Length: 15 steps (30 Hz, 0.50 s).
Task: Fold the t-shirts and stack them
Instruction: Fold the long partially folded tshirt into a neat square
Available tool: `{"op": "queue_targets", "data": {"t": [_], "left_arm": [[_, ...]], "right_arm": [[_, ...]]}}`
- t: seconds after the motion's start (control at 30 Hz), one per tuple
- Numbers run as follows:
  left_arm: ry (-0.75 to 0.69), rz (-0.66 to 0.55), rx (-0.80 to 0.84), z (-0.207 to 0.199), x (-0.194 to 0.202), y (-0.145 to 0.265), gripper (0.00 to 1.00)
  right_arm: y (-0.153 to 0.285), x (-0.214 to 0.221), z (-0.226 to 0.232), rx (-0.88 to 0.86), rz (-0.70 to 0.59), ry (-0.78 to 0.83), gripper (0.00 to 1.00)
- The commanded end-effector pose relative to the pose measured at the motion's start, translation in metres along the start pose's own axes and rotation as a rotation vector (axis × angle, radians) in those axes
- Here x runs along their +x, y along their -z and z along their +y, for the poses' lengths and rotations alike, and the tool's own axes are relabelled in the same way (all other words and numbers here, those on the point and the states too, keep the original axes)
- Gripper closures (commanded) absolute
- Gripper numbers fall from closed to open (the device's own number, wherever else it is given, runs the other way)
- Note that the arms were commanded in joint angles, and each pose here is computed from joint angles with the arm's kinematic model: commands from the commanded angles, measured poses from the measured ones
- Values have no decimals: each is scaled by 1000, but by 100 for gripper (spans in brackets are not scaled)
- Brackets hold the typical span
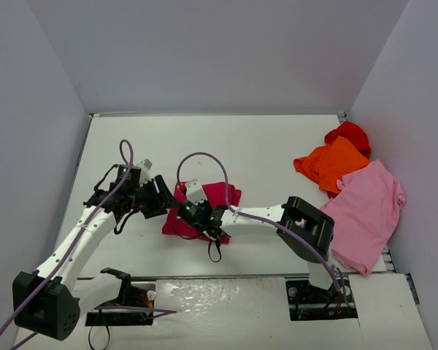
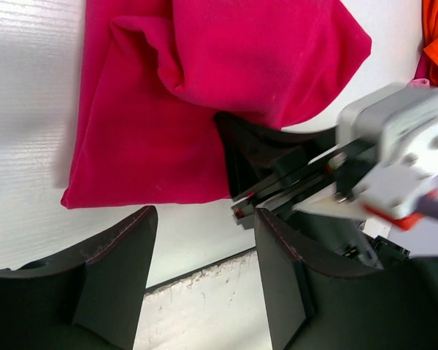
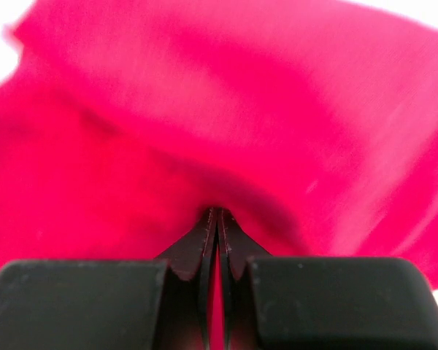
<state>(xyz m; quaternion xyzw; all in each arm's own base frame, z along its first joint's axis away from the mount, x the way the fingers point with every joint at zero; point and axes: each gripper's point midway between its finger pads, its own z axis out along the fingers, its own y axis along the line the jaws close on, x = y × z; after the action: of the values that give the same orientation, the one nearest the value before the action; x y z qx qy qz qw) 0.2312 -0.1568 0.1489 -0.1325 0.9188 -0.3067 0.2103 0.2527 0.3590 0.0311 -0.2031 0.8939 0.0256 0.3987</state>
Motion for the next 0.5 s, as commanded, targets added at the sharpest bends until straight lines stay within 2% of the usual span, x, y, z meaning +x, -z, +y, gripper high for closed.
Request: {"op": "queue_targets", "data": {"t": [0.0, 0.27, 0.47], "left_arm": [[-31, -47, 64, -16, -11, 4, 48], [-31, -39, 65, -13, -8, -1, 48], [-11, -20, 76, -8, -4, -11, 48]], "right_arm": [[6, -63, -16, 5, -111, -36, 100], [-14, -84, -71, 107, -109, -48, 100], [-30, -138, -90, 131, -169, -38, 100]]}}
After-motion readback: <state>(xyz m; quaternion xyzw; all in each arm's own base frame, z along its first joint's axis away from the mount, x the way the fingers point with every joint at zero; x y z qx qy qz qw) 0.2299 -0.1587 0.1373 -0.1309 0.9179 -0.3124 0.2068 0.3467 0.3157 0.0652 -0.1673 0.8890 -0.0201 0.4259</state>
